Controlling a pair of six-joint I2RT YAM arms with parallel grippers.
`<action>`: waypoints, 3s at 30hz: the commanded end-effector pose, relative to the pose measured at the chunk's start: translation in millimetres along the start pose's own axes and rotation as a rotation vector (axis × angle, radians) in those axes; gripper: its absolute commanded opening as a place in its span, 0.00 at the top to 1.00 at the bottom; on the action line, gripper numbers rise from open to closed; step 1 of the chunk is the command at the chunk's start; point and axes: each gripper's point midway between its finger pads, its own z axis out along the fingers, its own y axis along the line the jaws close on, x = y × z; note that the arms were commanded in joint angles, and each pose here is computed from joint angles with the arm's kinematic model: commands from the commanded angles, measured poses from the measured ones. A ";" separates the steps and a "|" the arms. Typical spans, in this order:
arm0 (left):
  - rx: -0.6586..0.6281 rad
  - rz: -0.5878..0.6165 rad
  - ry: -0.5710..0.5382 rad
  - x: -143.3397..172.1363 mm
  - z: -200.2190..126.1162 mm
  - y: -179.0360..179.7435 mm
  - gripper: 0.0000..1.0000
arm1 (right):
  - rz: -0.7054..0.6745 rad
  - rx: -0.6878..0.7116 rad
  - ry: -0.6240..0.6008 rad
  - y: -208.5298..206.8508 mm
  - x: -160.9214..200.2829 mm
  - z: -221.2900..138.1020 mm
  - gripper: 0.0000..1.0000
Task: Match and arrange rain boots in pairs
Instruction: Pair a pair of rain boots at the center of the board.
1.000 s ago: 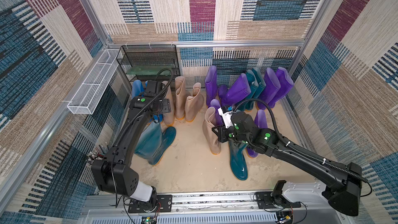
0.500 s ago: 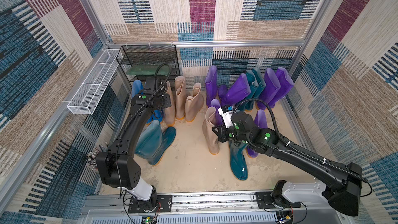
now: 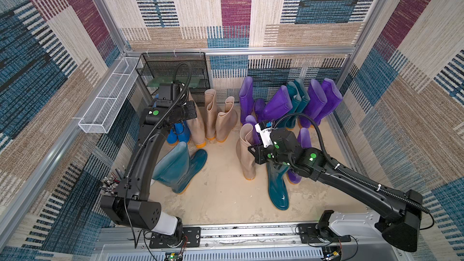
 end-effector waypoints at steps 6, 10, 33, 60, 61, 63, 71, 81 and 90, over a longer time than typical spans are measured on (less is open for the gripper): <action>0.106 0.103 -0.056 -10.3 -63.6 -38.7 1.00 | -0.011 0.004 -0.059 0.1 -16.8 -5.2 1.00; 0.203 0.128 -0.022 2.5 -81.7 -60.6 1.00 | -0.008 0.005 -0.065 -2.3 -17.8 -7.3 1.00; 0.378 0.317 0.173 116.9 -24.3 -126.4 1.00 | 0.055 -0.119 -0.018 19.1 1.9 -14.4 1.00; 0.306 0.241 0.087 169.1 -91.2 -77.5 1.00 | 0.115 -0.036 0.137 -11.4 58.3 -24.9 1.00; 0.290 0.241 0.078 168.0 -92.8 -73.6 1.00 | 0.112 -0.039 0.140 -11.0 58.6 -23.4 1.00; 0.286 0.245 0.082 170.1 -91.9 -72.1 1.00 | 0.109 -0.041 0.148 -9.7 58.1 -19.7 1.00; 0.328 0.202 0.106 182.9 -64.4 -85.2 1.00 | 0.111 -0.052 0.179 1.4 55.0 -7.5 1.00; 0.473 0.132 0.124 181.7 -45.9 -125.3 1.00 | 0.097 -0.115 0.134 24.0 33.6 -19.8 1.00; 0.559 0.132 0.123 175.2 -51.7 -153.6 1.00 | 0.098 -0.153 0.113 27.3 29.8 -23.5 1.00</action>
